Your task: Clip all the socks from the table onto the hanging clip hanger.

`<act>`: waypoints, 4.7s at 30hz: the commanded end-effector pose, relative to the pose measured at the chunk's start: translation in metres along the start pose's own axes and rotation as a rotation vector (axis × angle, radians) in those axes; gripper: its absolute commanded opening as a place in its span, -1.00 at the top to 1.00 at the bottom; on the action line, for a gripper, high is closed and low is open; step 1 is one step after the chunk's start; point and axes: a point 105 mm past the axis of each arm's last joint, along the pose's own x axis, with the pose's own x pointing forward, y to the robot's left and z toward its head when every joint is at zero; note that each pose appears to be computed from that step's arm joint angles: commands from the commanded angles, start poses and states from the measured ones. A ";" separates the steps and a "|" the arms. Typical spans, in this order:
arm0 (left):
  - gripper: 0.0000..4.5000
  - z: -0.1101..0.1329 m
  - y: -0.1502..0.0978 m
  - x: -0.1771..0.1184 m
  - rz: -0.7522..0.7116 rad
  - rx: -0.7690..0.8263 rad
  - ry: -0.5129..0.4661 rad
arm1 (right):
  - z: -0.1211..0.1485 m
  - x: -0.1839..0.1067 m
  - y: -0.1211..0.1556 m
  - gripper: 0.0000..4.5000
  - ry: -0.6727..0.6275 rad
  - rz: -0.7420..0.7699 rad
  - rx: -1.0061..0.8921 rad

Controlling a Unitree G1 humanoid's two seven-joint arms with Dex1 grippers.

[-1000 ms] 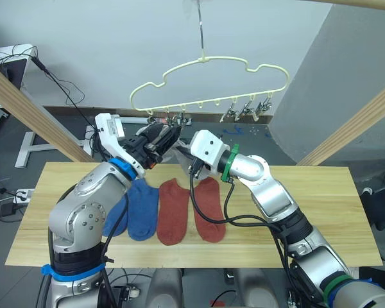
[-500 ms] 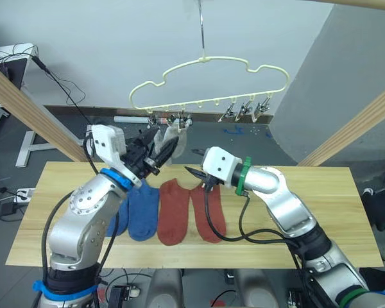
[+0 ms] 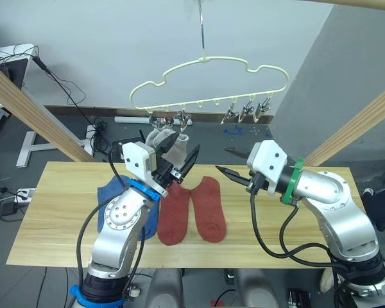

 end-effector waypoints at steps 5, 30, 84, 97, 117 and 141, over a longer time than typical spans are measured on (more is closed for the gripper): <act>-0.33 -0.004 0.010 0.007 0.118 0.027 -0.010 | 0.015 -0.012 -0.010 0.03 -0.020 -0.041 -0.012; -0.33 0.004 0.019 0.038 0.182 0.032 -0.093 | 0.018 -0.016 -0.017 0.03 -0.018 -0.064 -0.012; 0.36 0.012 0.015 0.036 0.156 0.133 -0.134 | 0.019 -0.009 -0.007 -1.00 -0.070 -0.030 0.002; 0.36 -0.002 0.013 0.037 0.170 0.144 -0.057 | 0.019 -0.009 -0.005 -1.00 -0.069 -0.016 -0.004; -0.24 -0.004 0.005 0.035 0.203 0.091 -0.031 | 0.018 -0.009 -0.005 -1.00 -0.065 -0.012 -0.004; 0.24 0.001 0.016 0.053 0.274 0.106 -0.063 | 0.026 -0.007 -0.004 -1.00 -0.102 0.017 0.002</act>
